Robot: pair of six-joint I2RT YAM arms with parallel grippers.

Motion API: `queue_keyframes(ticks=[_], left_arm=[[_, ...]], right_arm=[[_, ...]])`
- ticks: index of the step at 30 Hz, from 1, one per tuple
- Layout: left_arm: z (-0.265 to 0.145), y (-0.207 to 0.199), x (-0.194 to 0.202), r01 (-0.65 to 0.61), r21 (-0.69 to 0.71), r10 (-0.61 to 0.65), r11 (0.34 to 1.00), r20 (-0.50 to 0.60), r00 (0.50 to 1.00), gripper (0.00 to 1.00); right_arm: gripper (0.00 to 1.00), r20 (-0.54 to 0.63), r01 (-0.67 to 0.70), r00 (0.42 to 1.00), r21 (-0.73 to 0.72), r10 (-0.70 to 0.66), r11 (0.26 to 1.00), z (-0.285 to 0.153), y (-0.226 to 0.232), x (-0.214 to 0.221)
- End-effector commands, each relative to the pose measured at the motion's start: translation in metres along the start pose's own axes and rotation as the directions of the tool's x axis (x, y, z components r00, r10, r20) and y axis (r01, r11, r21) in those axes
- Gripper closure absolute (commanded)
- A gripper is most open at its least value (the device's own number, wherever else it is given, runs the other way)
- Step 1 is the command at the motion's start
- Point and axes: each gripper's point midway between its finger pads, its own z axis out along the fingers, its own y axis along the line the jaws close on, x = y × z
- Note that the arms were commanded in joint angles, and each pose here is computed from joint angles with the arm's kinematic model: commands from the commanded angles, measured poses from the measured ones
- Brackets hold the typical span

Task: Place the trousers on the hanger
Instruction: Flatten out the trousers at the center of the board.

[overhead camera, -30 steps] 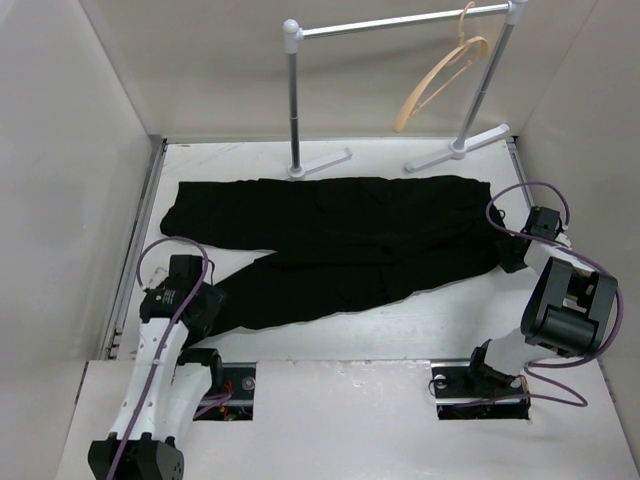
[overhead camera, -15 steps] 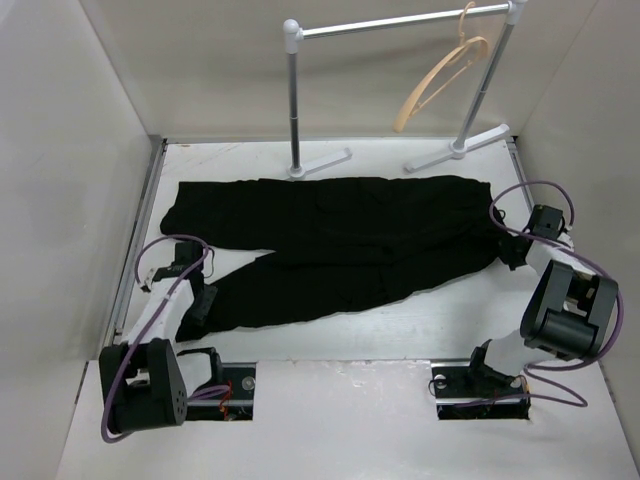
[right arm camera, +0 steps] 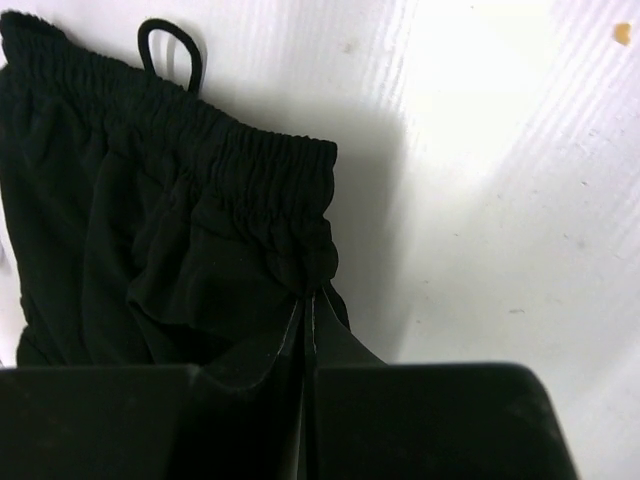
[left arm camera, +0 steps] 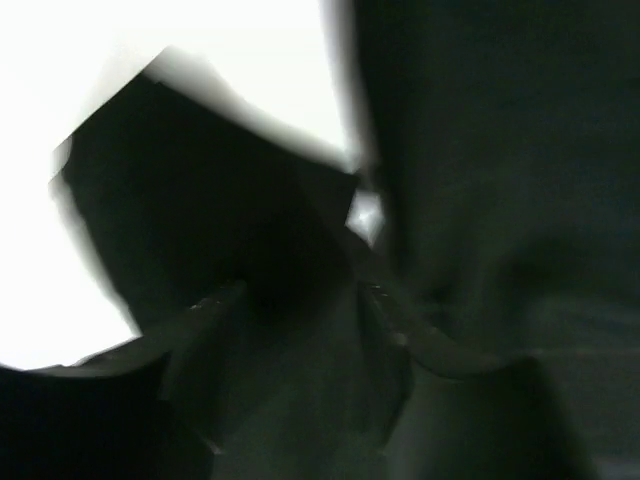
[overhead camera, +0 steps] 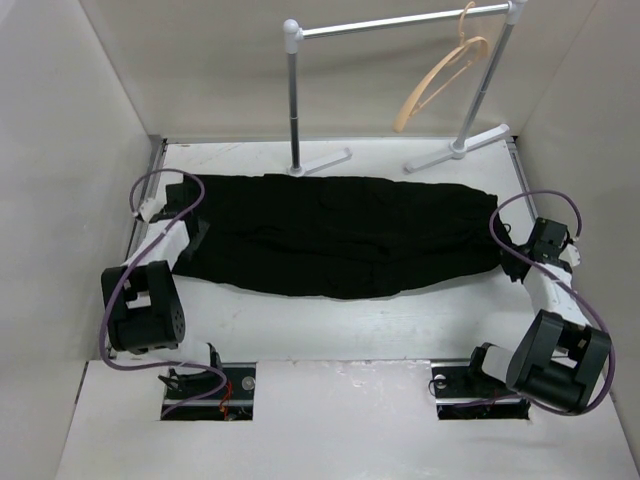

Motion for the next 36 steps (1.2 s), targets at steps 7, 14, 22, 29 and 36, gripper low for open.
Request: queue_keyframes(ticks=[7,14,22,29,36], left_arm=[[-0.061,0.073,-0.034,0.087,0.02,-0.089,0.996,0.132,0.987,0.49],[-0.053,0.112,0.022,0.161,-0.005,-0.161,0.987,-0.014,0.987,0.53],[-0.015,0.079,0.024,0.216,0.137,-0.21,0.967,-0.055,0.976,0.47],[0.01,0.069,0.012,0.221,0.127,-0.22,0.967,-0.024,0.975,0.61],[-0.018,0.056,-0.018,0.257,0.158,-0.266,0.953,0.037,0.963,0.98]], right_arm=[[0.94,-0.004,0.019,1.0,-0.013,-0.019,1.0,0.008,0.016,0.005],[0.93,-0.028,0.03,0.999,-0.047,-0.031,0.998,0.009,0.026,0.013],[0.92,-0.049,0.034,0.998,-0.051,-0.036,0.998,0.013,0.022,0.021],[0.93,-0.045,0.039,0.998,-0.043,-0.041,0.998,0.011,0.018,0.021],[0.94,-0.014,0.051,0.999,-0.061,-0.052,0.997,-0.014,0.022,0.012]])
